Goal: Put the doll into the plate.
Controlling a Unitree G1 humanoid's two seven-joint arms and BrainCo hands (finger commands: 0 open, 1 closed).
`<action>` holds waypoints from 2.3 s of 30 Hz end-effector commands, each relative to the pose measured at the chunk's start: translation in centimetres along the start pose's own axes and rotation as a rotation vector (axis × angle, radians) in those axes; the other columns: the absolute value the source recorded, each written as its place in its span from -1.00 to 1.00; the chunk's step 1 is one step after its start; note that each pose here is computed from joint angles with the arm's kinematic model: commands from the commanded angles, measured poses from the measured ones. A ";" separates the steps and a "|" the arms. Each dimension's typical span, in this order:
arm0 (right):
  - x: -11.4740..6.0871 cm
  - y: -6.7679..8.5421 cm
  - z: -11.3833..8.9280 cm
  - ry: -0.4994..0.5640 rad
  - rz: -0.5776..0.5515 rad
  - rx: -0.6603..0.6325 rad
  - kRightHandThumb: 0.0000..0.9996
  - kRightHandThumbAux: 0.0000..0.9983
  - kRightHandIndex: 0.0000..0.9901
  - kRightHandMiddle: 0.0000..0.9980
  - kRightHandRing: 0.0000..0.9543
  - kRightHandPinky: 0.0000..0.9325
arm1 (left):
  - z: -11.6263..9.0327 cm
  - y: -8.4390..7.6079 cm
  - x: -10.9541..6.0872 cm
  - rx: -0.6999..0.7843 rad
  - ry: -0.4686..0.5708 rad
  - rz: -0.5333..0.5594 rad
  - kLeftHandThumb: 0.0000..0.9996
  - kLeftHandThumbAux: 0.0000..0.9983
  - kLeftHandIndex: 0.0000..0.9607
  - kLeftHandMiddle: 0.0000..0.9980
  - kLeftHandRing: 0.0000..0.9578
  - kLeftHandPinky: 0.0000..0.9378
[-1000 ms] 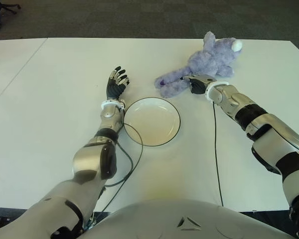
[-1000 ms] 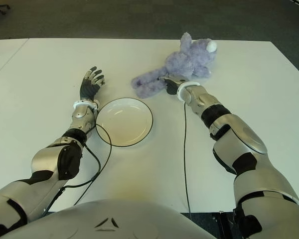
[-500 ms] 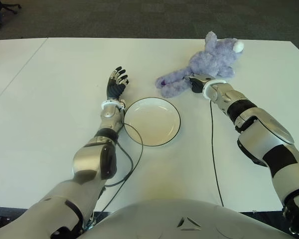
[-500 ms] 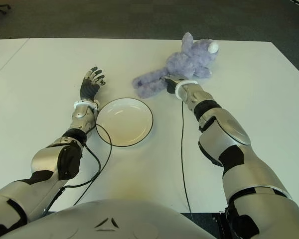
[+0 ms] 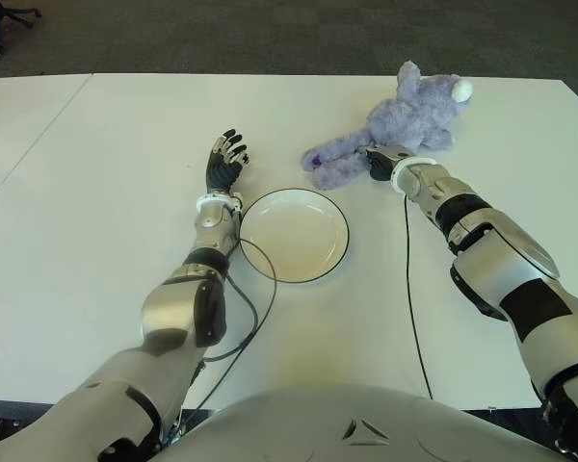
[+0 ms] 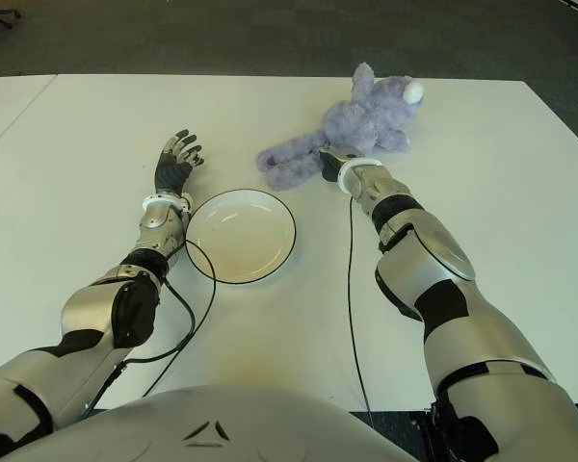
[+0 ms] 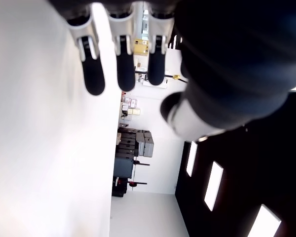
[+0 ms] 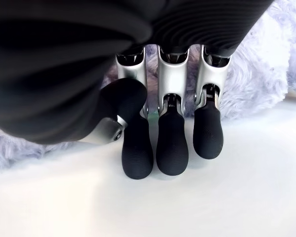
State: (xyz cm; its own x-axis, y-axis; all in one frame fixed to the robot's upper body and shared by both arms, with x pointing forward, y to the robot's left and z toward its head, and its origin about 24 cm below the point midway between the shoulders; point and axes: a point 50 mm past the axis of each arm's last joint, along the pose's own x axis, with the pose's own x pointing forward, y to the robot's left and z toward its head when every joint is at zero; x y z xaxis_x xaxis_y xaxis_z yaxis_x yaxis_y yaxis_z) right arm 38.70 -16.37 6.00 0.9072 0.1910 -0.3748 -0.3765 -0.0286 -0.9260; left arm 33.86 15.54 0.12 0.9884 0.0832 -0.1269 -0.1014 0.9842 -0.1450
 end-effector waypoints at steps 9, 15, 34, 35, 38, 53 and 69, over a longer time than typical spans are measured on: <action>-2.7 2.9 -0.8 -0.330 0.281 0.073 0.92 0.29 -0.94 -0.01 0.50 0.58 | -7.4 -0.1 -4.3 -0.062 0.330 0.021 0.08 0.67 -0.68 -0.64 -0.60 -0.44; -4.7 2.6 -1.7 -0.434 0.407 0.015 0.91 0.29 -0.95 -0.01 0.55 0.66 | -7.4 -0.3 -4.3 -0.053 0.331 0.027 0.11 0.70 -0.69 -0.66 -0.64 -0.52; -12.2 -0.3 -3.4 -0.592 0.305 0.082 0.91 0.28 -0.88 -0.04 0.26 0.43 | -7.4 -0.3 -4.3 -0.052 0.326 0.021 0.26 0.74 -0.74 -0.67 -0.68 -0.59; -12.5 -0.6 -3.3 -0.600 0.294 0.087 0.91 0.28 -0.88 -0.04 0.24 0.42 | -7.4 -0.3 -4.3 -0.049 0.330 0.021 0.26 0.75 -0.75 -0.68 -0.68 -0.57; -13.0 -1.1 -3.1 -0.613 0.280 0.096 0.90 0.28 -0.88 -0.04 0.23 0.41 | -7.4 -0.1 -4.3 -0.045 0.340 0.024 0.26 0.74 -0.75 -0.68 -0.67 -0.54; -15.6 -2.7 -2.7 -0.697 0.168 0.210 0.89 0.30 -0.78 -0.04 0.13 0.18 | -7.4 0.2 -4.3 -0.031 0.329 0.016 0.15 0.69 -0.76 -0.69 -0.65 -0.51; -16.3 -2.7 -2.9 -0.694 0.135 0.237 0.89 0.29 -0.76 -0.04 0.07 0.08 | -7.5 0.3 -4.3 -0.030 0.337 0.020 0.26 0.72 -0.76 -0.69 -0.67 -0.53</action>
State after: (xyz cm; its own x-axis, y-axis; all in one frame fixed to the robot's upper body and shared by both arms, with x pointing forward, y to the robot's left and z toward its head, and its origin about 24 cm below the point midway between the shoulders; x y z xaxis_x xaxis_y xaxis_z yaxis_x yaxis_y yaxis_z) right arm 25.89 -22.39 14.82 0.5892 0.7590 -0.2771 -0.5606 0.1370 -0.8167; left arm 33.64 14.86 -0.19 0.9884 0.0673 -0.1359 -0.0881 0.9843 -0.1532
